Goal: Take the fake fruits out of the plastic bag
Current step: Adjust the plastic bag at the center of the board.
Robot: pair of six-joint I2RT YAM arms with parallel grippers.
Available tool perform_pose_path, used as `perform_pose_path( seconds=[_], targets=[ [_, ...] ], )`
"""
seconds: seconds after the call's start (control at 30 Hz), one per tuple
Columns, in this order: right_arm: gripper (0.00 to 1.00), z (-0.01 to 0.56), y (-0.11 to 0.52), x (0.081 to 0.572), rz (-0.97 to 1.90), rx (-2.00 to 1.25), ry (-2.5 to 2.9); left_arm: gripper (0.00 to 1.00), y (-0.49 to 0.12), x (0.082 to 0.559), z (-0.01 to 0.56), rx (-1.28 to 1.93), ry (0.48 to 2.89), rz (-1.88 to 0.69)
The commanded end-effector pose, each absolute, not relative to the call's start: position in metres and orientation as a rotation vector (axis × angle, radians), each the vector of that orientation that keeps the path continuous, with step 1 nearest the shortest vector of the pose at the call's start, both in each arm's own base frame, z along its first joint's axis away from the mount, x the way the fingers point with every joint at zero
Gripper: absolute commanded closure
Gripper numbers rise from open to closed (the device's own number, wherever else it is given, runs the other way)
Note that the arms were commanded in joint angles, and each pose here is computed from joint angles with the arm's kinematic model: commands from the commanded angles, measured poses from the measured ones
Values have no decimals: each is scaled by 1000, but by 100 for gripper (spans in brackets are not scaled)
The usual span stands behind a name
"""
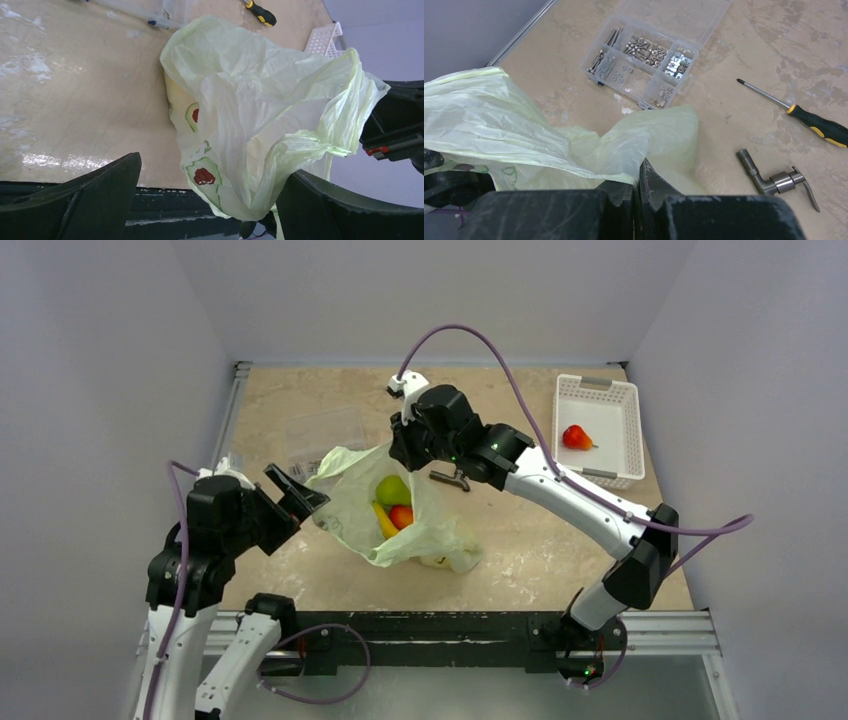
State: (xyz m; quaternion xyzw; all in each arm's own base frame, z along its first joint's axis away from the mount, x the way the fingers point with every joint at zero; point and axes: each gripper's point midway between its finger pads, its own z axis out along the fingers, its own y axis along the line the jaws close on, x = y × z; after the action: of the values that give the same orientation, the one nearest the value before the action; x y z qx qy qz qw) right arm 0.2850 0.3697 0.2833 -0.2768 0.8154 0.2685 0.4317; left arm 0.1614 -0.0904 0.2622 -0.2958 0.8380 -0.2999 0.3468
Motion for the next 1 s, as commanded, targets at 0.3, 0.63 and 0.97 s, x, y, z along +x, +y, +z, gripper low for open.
perform_pose_path(
  seconds=[0.3,0.63,0.97],
  targets=[
    [100,278,356,320,560,-523,2050,0,-27,138,357,-562,1890,-426],
    [100,276,362,324,590,-513,2063,9,-149,145,308,-395,2137,-1180],
    [100,279,362,319,620,-524,2053,0,-201,200,228,-737,2283,-999]
  ],
)
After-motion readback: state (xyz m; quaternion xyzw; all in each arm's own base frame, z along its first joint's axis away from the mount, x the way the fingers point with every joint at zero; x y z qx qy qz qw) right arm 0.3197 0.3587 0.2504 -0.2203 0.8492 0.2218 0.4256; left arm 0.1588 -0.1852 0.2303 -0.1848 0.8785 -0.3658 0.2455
